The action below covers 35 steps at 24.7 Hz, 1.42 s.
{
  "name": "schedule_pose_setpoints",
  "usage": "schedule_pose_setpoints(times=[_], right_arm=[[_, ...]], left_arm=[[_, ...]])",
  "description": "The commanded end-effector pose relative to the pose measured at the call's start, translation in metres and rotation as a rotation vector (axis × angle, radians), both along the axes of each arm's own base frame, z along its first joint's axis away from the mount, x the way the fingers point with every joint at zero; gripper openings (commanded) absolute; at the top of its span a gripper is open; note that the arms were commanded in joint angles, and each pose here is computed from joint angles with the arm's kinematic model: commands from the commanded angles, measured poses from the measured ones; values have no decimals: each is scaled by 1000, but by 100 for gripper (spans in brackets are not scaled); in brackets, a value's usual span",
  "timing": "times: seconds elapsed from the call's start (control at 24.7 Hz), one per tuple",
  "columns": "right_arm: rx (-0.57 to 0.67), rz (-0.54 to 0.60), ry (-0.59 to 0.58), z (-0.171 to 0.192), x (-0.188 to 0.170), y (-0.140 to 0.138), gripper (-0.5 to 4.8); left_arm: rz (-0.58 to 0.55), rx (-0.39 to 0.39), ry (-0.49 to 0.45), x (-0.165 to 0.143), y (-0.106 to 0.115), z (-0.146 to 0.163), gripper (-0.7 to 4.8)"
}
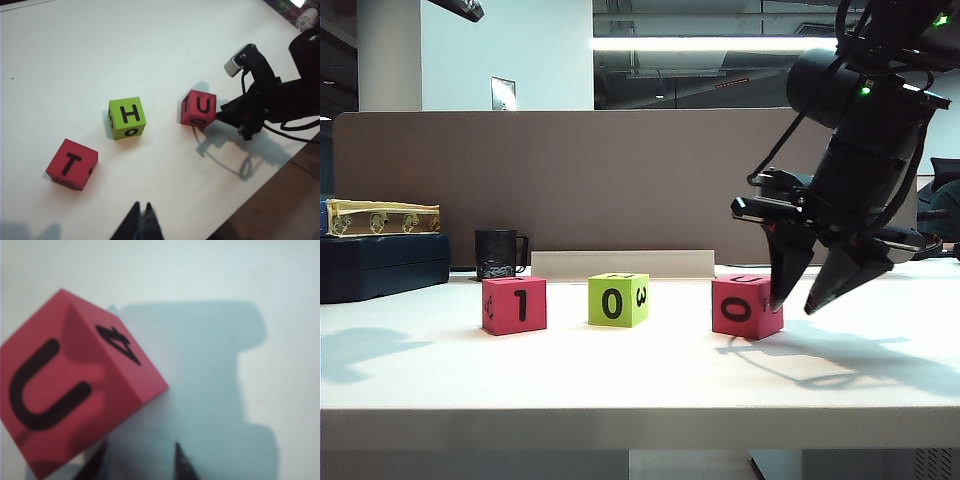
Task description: Select the appropriate blocks from the scattered letter blocks on the table and arrange them in a row to spell out "THU".
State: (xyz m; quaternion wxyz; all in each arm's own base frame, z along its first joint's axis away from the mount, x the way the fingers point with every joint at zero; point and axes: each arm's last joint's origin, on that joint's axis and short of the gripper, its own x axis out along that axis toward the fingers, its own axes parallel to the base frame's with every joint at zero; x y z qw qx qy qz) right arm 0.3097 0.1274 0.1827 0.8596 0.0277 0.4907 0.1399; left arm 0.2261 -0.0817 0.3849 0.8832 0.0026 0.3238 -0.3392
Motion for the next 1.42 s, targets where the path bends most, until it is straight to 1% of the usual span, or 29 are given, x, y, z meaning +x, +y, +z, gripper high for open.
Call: schedule_pose_setpoints(times=[0.04, 0.12, 0.28, 0.53, 0.73, 0.89, 1.1, 1.42], right_arm=[[17, -2, -39, 4, 3, 2, 72], [27, 2, -49, 5, 4, 3, 26], [33, 2, -63, 5, 5, 3, -4], [75, 24, -84, 7, 7, 5, -3], [77, 31, -89, 7, 7, 8, -3], [100, 34, -69, -1, 10, 12, -3], [113, 60, -38, -12, 17, 21, -3], [136, 83, -90, 5, 31, 35, -3]], left_arm=[[-3, -4, -8, -1, 0, 2, -6], [-4, -4, -6, -1, 0, 2, -6], [-3, -3, -4, -1, 0, 2, -6], [-7, -8, -3, -1, 0, 2, -6], [-5, -19, -17, -7, 2, 7, -6], [-4, -21, -26, -10, 3, 9, -6], [-4, -14, -4, -11, 3, 7, -6], [-4, -13, -1, -12, 3, 7, -6]])
